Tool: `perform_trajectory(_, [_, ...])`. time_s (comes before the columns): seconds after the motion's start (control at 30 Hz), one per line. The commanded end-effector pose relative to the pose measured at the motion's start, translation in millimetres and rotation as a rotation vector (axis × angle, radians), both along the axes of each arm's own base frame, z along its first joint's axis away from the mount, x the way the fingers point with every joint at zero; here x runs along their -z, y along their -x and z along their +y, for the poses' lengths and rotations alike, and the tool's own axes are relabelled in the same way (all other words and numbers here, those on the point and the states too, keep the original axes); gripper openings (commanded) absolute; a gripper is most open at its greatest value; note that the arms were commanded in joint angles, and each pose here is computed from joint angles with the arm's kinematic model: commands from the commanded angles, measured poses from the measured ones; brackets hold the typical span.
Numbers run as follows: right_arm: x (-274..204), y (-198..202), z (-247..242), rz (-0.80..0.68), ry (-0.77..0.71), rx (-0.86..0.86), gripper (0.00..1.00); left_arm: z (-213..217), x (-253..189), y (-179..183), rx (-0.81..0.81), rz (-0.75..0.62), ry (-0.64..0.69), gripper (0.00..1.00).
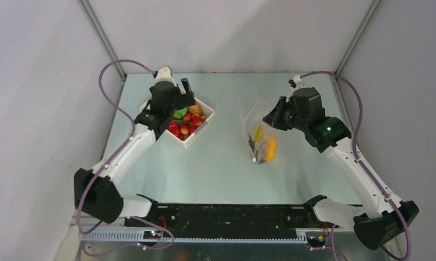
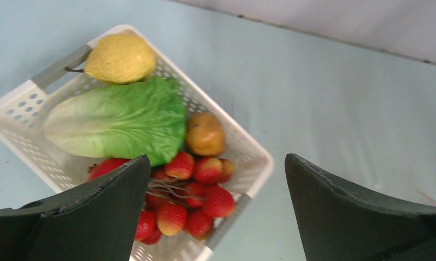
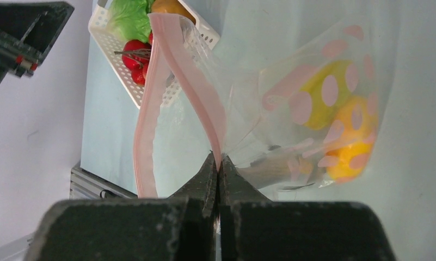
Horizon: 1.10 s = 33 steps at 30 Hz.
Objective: Place the food in the zip-top bag and seal the zipper
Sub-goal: Pick up the fake fruit from the bin.
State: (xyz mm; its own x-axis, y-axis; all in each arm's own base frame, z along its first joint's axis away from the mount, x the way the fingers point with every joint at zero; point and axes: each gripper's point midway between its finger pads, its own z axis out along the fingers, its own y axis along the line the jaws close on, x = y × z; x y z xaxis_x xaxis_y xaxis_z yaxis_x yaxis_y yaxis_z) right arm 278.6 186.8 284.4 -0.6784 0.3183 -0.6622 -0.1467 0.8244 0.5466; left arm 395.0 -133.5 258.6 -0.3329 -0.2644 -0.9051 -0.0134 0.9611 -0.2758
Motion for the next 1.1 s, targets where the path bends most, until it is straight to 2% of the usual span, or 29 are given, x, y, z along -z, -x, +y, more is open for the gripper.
perform_trajectory(0.0, [-2,-1,-8,-0.024,0.029,0.014,0.00,29,13,-32,-0.009,0.087,-0.046,1.00])
perform_trajectory(0.3, [5,-4,-14,-0.012,0.049,0.032,0.00,92,60,-108,-0.130,0.237,0.003,1.00])
perform_trajectory(0.43, [6,-6,-17,-0.008,0.051,0.037,0.00,102,97,-137,-0.133,0.330,0.011,1.00])
perform_trajectory(0.5, [7,-6,-18,-0.007,0.053,0.041,0.00,109,96,-151,-0.154,0.319,-0.015,1.00])
perform_trajectory(1.07, [12,-9,-23,0.011,0.059,0.055,0.00,115,144,-180,-0.236,0.381,-0.006,1.00])
